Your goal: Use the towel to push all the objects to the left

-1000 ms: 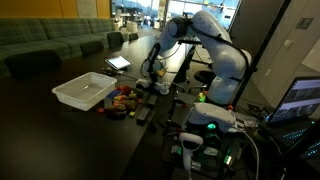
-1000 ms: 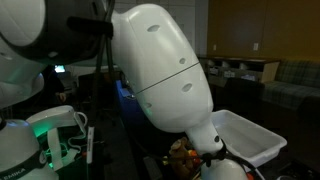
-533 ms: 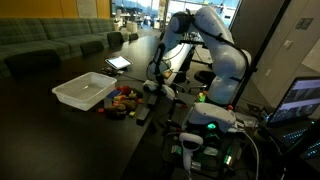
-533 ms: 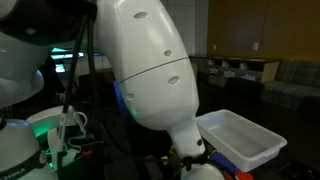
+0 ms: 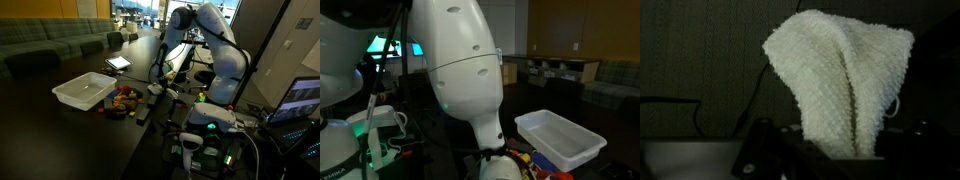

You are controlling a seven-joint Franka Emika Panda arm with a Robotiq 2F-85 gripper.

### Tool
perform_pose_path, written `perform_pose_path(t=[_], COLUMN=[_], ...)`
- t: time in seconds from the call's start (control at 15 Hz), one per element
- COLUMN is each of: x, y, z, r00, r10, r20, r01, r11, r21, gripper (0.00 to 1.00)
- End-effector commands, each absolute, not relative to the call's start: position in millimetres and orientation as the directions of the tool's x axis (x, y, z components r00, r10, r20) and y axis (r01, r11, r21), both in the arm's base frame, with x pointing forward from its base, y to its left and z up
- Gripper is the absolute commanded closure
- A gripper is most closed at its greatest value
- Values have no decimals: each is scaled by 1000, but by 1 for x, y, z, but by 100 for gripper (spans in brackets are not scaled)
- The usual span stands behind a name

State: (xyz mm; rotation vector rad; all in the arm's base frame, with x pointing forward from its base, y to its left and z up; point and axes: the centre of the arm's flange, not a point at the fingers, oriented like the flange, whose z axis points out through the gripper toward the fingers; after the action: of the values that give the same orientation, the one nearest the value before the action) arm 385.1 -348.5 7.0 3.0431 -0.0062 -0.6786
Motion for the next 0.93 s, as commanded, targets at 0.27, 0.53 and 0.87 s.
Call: perform_pose_path(t=[0.27, 0.53, 0.87], x=[384, 393, 410], y=[-250, -170, -71], z=[8, -6, -12], r00=[816, 744, 708], r10=[208, 284, 300], r20=[-540, -605, -640], r01=[156, 166, 108], r11=[-978, -955, -941], r21=[-140, -245, -322], gripper=[97, 97, 97])
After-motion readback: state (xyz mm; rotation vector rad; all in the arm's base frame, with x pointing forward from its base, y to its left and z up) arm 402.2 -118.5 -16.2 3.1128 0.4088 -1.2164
